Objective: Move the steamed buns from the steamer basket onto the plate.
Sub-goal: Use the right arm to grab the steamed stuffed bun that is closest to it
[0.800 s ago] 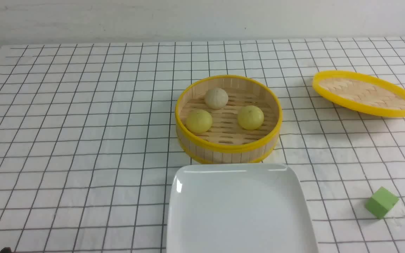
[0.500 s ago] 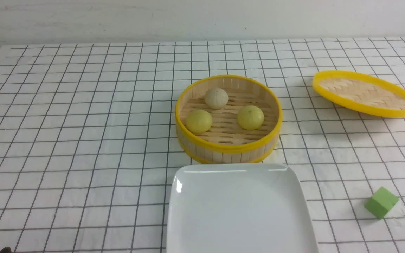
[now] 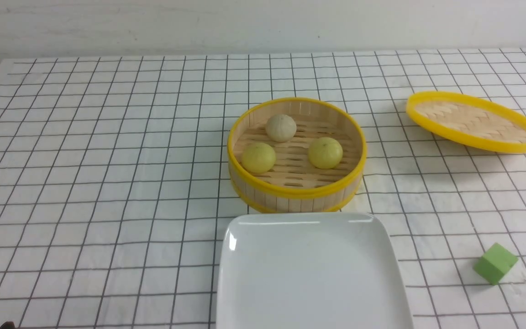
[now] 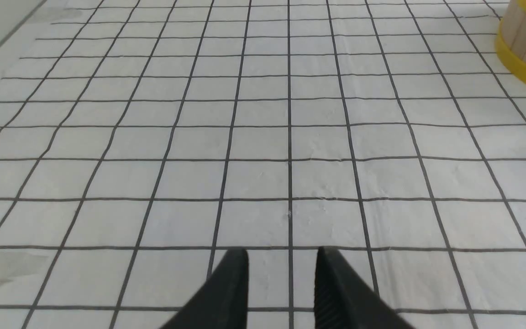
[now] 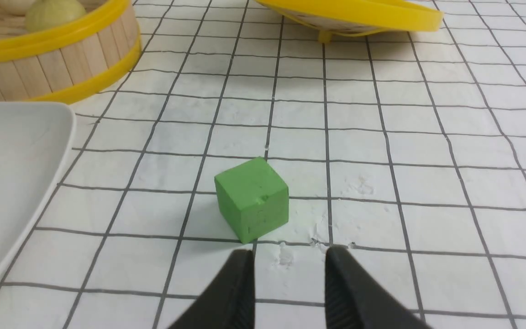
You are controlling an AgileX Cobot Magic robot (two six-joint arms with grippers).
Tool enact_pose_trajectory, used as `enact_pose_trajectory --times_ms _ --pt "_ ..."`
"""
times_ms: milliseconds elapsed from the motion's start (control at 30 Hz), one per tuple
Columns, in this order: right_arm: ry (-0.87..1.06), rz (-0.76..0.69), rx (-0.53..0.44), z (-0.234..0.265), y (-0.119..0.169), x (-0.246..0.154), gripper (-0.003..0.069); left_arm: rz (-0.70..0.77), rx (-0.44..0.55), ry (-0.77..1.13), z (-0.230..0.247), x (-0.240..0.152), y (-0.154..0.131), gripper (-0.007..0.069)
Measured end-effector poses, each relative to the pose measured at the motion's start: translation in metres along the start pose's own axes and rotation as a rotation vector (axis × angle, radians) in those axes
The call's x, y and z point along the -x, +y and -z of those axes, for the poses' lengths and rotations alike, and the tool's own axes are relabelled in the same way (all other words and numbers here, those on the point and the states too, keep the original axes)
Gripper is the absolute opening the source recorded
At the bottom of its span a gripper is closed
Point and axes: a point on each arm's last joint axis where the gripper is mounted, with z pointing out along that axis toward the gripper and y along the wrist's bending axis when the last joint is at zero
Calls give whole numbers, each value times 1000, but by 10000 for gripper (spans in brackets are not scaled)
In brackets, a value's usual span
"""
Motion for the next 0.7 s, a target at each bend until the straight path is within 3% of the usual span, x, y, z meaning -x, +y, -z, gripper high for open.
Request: enact_pose_trajectory --times_ms 600,667,700 --pt "0 17 -7 0 -1 0 243 5 0 0 0 0 0 241" --pt "-2 12 -6 0 -1 0 243 64 -12 0 0 0 -1 241" --pt "-6 -61 11 0 1 1 243 206 -41 1 0 0 -4 241"
